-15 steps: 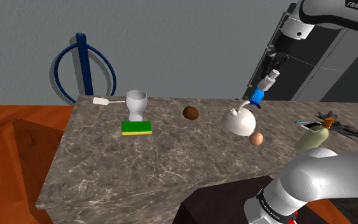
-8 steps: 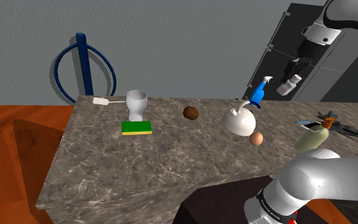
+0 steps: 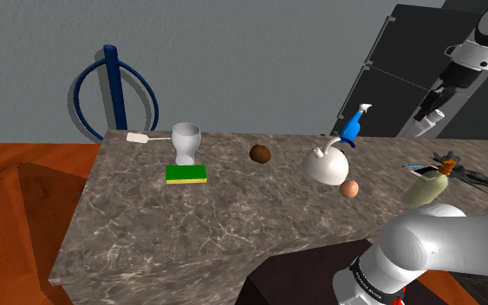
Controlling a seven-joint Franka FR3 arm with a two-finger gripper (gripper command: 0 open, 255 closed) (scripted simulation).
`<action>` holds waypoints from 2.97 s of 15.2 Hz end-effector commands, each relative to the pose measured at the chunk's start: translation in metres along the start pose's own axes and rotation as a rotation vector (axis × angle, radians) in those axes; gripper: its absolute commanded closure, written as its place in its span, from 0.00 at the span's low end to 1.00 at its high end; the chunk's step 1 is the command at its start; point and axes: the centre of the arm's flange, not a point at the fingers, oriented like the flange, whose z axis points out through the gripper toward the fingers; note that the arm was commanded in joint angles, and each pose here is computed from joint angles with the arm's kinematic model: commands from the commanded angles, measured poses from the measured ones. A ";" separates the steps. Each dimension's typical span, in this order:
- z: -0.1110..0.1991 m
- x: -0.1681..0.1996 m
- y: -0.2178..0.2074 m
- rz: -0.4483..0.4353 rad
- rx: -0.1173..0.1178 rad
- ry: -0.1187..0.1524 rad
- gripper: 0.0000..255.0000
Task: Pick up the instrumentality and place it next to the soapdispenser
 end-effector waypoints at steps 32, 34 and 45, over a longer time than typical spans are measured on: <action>0.136 -0.070 0.063 -0.001 0.000 0.000 1.00; 0.146 -0.071 0.063 -0.001 0.000 0.000 1.00; 0.204 -0.076 0.061 -0.001 0.000 0.000 1.00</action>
